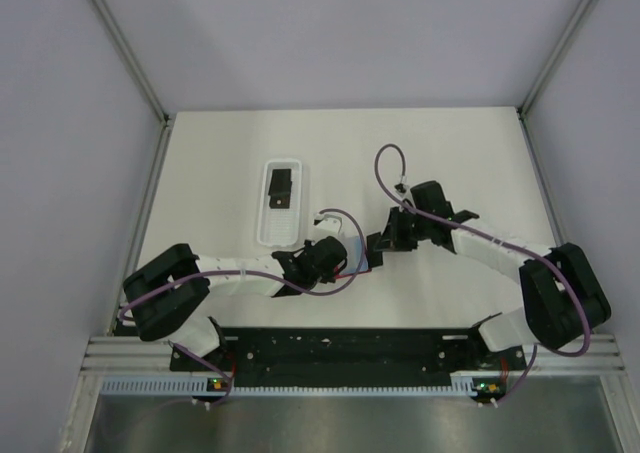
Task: Put the credit cards into the card holder
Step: Turn over the card slot in the card holder.
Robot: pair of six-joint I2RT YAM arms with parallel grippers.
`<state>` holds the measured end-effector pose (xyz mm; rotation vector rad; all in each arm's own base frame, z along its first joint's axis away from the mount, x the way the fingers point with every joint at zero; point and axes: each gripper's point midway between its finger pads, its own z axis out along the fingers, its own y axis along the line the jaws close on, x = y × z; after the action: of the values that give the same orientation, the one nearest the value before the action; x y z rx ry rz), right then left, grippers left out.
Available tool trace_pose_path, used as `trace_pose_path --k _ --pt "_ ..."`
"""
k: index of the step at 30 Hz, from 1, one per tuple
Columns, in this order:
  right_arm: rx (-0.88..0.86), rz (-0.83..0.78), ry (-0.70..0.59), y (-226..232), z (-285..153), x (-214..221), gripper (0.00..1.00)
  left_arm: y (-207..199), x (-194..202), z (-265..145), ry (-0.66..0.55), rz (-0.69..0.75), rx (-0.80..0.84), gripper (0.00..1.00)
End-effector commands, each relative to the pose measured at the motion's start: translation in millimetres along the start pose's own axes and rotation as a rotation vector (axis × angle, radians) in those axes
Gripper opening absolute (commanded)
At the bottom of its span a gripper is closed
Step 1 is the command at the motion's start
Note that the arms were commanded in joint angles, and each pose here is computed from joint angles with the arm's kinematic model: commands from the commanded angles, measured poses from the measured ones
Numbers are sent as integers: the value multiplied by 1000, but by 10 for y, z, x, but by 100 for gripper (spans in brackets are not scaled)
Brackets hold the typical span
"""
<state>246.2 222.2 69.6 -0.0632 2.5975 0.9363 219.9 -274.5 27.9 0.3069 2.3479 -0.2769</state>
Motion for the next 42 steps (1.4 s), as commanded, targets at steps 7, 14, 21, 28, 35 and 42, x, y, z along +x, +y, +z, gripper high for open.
trace_pose_path --k 7,14,21,28,35,42 --pt "-45 -19 11 121 45 -152 0 -61 -96 -19 -33 -9 29 0" --pt "-18 4 55 5 167 -64 0 -86 -142 -35 -40 -9 36 0" --pt "-16 15 68 -42 222 -27 0 -106 -199 -53 -50 -8 41 0" --pt "-51 18 84 -7 261 20 0 -154 -266 -63 -60 -2 54 0" --pt "-63 25 91 -9 281 50 0 -160 -244 -54 -53 -5 57 0" --pt "-54 29 79 -19 272 31 0 -145 -202 -49 -46 -3 55 0"
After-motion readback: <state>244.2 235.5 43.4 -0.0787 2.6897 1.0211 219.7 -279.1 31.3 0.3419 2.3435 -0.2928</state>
